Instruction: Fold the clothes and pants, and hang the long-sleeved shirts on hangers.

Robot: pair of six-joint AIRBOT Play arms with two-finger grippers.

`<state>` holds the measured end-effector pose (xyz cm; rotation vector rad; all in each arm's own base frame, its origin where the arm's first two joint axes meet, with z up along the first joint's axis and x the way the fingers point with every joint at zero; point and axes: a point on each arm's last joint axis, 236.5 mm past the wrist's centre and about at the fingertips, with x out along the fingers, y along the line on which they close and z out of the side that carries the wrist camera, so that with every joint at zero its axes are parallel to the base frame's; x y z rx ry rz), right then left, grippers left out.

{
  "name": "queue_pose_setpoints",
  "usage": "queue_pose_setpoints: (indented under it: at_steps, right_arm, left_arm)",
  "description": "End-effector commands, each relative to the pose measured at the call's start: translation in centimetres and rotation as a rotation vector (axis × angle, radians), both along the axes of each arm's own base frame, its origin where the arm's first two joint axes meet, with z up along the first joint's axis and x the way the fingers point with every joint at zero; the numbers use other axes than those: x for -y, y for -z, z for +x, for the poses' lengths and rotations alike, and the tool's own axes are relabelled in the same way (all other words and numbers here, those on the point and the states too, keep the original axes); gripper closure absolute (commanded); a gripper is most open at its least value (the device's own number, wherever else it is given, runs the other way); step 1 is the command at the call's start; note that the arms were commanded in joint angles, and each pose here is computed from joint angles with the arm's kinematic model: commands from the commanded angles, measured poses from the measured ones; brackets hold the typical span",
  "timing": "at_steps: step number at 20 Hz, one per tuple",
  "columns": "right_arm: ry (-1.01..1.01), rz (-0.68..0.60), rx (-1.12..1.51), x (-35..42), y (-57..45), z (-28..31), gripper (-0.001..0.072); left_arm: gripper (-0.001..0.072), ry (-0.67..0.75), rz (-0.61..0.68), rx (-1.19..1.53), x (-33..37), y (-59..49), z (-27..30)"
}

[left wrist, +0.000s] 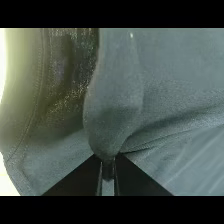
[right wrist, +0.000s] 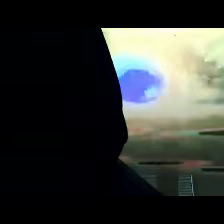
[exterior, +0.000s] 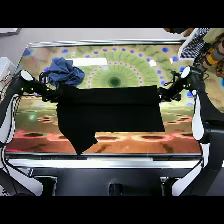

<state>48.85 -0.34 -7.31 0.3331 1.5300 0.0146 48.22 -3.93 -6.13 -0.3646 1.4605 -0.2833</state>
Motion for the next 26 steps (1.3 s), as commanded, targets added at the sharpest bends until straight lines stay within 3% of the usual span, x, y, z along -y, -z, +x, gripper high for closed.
queue_pose_setpoints:
  at_steps: [1,3,4,6,8,13,19,26]
  right_arm:
    - [-0.006,0.019,-0.075,-0.5,0.2,-1.7,0.0594]
    - [-0.020,0.032,-0.143,-0.7,0.0,-3.3,0.0375]
    - [-0.056,0.044,-0.182,-0.9,-0.5,-4.5,0.0346]
    - [-0.106,0.066,-0.195,-0.5,-2.3,-5.8,0.0284]
    - [-0.093,0.098,-0.080,0.7,-5.6,-4.9,0.0284]
    - [0.044,0.217,0.000,4.6,-7.7,-9.3,0.0295]
    - [0.108,0.291,-0.057,2.2,-4.2,-15.6,0.0296]
    - [0.123,0.338,-0.041,0.8,-4.9,-16.2,0.0297]
  left_arm:
    - [0.0603,0.001,-0.006,-0.026,0.3,0.5,-0.4]
    - [0.0280,-0.007,-0.008,-0.039,0.2,0.4,-0.6]
    - [0.0172,-0.017,-0.010,-0.050,-0.1,0.1,-0.9]
    - [0.0162,-0.023,-0.017,-0.081,-1.4,-1.1,-2.1]
    - [0.0163,-0.023,-0.001,-0.130,-3.5,-2.9,-4.4]
    - [0.0164,-0.280,-0.058,-0.161,-7.7,-4.5,-12.1]
    - [0.0168,-0.500,-0.295,-0.202,-0.1,-0.7,-21.9]
    - [0.0170,-0.522,-0.379,-0.207,5.6,2.6,-24.7]
